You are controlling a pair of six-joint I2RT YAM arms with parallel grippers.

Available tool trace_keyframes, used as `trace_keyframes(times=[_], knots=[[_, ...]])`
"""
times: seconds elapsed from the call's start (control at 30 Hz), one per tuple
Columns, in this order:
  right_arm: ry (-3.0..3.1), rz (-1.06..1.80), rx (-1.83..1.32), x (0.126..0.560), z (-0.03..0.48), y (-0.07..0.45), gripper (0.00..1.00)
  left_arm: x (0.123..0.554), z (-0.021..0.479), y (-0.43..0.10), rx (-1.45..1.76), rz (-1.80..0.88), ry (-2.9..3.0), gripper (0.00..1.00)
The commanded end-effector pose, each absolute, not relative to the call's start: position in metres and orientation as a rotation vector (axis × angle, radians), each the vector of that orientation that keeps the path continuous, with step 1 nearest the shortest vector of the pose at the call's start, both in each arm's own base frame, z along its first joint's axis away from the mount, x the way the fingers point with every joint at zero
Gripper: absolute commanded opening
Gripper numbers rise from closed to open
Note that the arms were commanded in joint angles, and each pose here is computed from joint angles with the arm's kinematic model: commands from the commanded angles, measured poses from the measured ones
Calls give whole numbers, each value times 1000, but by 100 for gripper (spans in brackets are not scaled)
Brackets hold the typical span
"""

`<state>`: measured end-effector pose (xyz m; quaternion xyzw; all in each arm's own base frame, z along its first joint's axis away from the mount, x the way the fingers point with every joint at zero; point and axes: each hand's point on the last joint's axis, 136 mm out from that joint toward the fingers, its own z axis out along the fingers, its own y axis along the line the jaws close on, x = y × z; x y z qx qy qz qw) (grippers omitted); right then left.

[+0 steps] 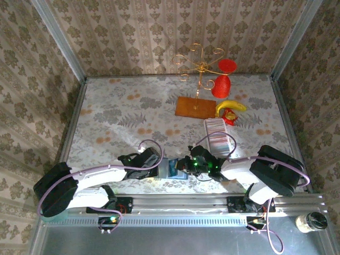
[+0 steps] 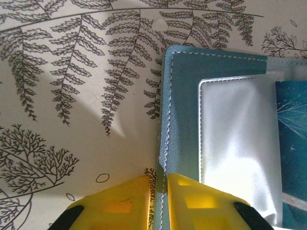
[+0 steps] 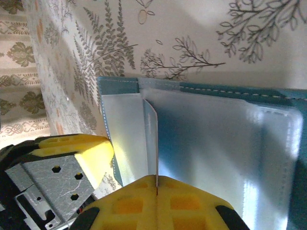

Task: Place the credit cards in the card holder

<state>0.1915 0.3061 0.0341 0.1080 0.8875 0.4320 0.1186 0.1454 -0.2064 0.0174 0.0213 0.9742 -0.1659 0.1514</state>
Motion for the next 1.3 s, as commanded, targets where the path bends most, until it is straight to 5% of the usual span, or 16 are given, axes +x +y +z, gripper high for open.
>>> trace_keyframes(times=[0.0,0.37,0.73,1.1,1.27], knots=[[2646,1175,345,186,18,296,0,144,16,-205,31,-506,2770,21],[2599,1297,293,191,31,324,0,145,14,-206,2,-528,2765,42],[2617,1305,285,190,26,332,0,143,3,-196,-23,-435,2806,27],[2735,999,219,190,18,309,20,141,0,-194,-21,-418,2818,17],[2762,972,163,189,17,314,15,141,0,-196,-15,-430,2820,15]])
